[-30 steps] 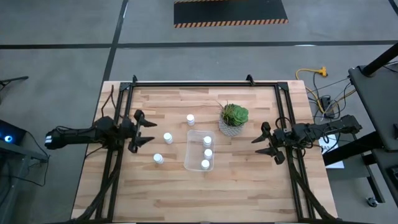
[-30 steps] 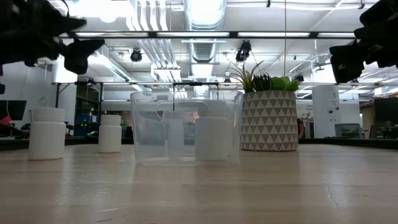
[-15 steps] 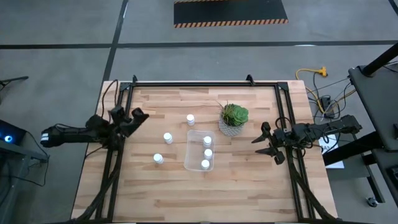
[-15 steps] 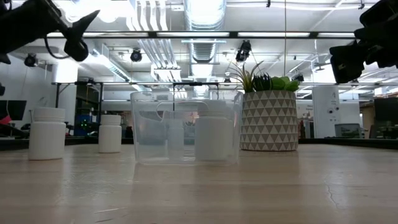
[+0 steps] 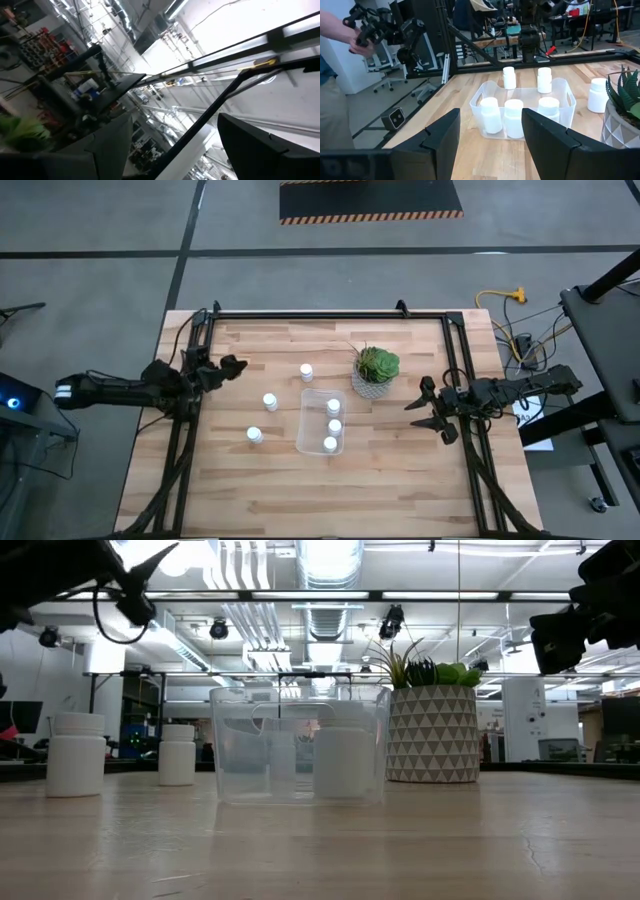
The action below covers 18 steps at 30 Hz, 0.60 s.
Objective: Pick and place pill bottles into a basket
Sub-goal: Put the white medicine bottle into the transparent bin
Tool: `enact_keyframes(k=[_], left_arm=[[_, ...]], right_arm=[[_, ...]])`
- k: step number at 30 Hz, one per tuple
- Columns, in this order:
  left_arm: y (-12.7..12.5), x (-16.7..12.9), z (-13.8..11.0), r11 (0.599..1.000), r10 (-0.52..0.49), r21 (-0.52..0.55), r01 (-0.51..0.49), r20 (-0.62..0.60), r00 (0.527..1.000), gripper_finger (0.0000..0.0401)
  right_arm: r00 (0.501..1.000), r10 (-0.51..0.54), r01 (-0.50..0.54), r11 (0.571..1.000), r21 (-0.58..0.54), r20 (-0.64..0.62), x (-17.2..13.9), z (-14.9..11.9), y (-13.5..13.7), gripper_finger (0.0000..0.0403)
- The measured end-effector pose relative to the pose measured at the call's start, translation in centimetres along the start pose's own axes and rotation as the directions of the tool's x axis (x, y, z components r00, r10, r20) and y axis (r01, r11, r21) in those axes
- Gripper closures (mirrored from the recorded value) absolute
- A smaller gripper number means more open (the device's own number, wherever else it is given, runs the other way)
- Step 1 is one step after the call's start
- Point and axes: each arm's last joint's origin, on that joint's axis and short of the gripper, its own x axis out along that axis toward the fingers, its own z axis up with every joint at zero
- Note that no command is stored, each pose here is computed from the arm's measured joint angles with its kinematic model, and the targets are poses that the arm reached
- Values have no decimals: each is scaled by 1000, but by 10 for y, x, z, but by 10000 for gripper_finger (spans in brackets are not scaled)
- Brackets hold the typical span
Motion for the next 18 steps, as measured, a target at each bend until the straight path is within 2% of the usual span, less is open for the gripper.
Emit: enact_keyframes(k=[7, 11, 16, 18], left_arm=[[-10, 24, 7, 1000, 5, 2, -5, 10, 1000, 127], [-11, 42, 6, 999, 14, -49, -15, -36, 999, 127], [-21, 69, 7, 995, -77, -82, 64, -158, 984, 127], [-31, 81, 11, 987, -150, -87, 136, -190, 970, 127]], right_arm=[[1000, 0, 0, 1000, -1, 0, 0, 0, 0, 202], [1000, 0, 0, 1000, -2, 0, 0, 0, 0, 202], [1000, 0, 0, 1000, -2, 0, 0, 0, 0, 202], [1000, 0, 0, 1000, 0, 0, 0, 0, 0, 202]])
